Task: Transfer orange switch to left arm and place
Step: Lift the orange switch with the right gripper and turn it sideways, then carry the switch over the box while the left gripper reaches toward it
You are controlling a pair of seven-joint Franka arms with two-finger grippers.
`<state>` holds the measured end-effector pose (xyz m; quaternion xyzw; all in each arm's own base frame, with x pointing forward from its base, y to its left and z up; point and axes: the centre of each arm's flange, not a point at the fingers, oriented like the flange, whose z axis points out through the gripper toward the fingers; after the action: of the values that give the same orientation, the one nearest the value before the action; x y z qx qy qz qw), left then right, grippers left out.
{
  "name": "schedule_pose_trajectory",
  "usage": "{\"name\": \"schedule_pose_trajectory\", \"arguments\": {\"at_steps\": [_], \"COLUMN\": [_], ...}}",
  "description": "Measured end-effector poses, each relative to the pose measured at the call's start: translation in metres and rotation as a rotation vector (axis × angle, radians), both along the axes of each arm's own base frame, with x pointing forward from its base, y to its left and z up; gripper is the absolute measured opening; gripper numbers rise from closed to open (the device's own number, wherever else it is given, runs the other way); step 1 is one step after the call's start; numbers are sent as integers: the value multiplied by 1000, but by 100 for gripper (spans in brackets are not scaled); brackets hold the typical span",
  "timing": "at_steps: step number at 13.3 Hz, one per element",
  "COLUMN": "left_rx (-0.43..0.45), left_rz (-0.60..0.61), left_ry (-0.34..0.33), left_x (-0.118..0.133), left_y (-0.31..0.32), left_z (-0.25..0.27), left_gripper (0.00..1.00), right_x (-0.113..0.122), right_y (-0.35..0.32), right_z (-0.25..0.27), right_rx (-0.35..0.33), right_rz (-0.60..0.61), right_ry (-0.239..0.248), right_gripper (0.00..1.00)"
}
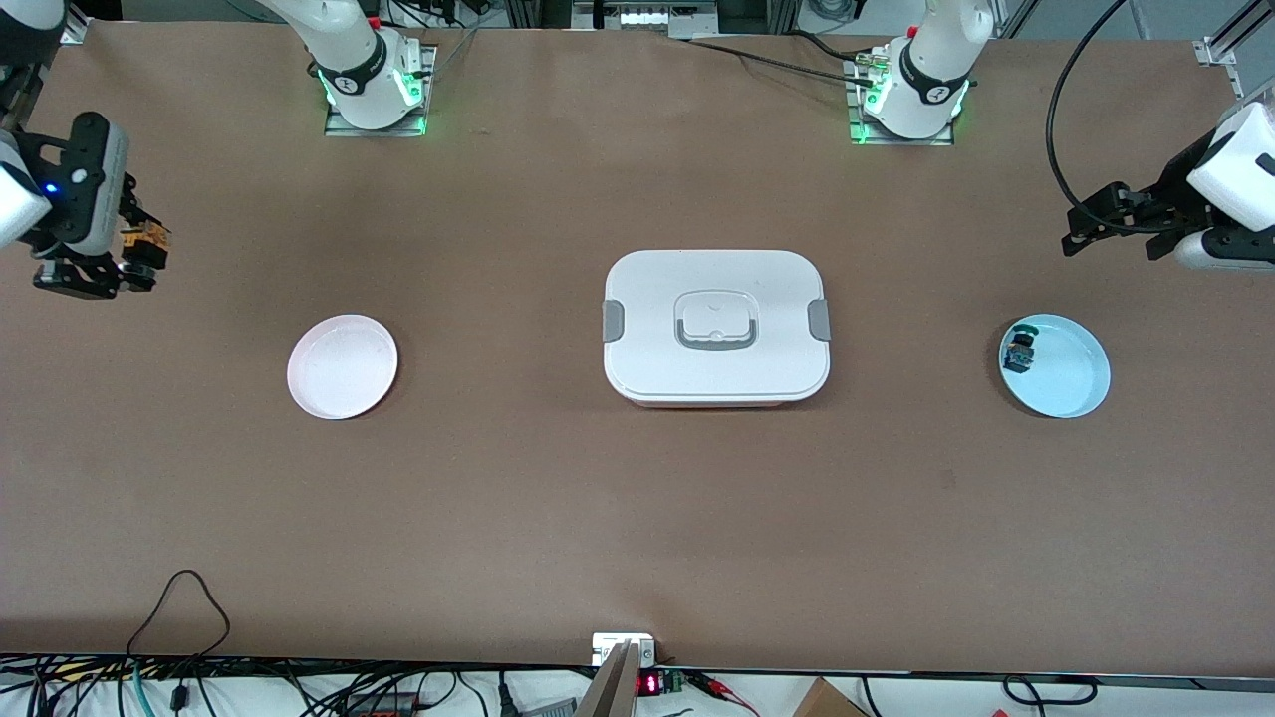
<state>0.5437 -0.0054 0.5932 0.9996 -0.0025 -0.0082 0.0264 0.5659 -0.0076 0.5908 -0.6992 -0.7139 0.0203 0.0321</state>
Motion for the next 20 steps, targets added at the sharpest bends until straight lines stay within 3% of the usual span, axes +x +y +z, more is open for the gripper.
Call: {"name": "schedule_pose_trajectory", "arguments": {"at_steps": [2, 4, 6, 8, 11, 15, 18, 20], "left_rx": [-8, -109, -214, -243, -379, -757, -956, -1058], "left_rz": [-6, -11, -8, -3, 15, 118, 104, 67], "left_ry": [22, 97, 158, 199, 248, 361, 418, 425], "left_x": [0, -9, -16, -12, 5, 24, 40, 47], "left_y": [-4, -19, -27, -26, -30, 6, 5, -7], "left_z": [-4, -7, -4, -16, -33, -65, -99, -107], "left_gripper": [100, 100, 100, 100, 100, 100, 100, 100], "right_x": [2, 5, 8, 10, 12, 26, 33, 36], "right_y": [1, 5, 16, 28, 39, 10, -5, -3], "right_z": [-4, -13, -26, -40, -58, -94, -120, -143], "right_rx": [-1, 6, 80, 182, 415, 799, 1054, 1206], "right_rz": [1, 4, 1, -7, -20, -10, 13, 39], "right_ry": [9, 25, 69, 116, 175, 207, 199, 220], "right_gripper": [73, 73, 73, 73, 73, 73, 73, 73]}}
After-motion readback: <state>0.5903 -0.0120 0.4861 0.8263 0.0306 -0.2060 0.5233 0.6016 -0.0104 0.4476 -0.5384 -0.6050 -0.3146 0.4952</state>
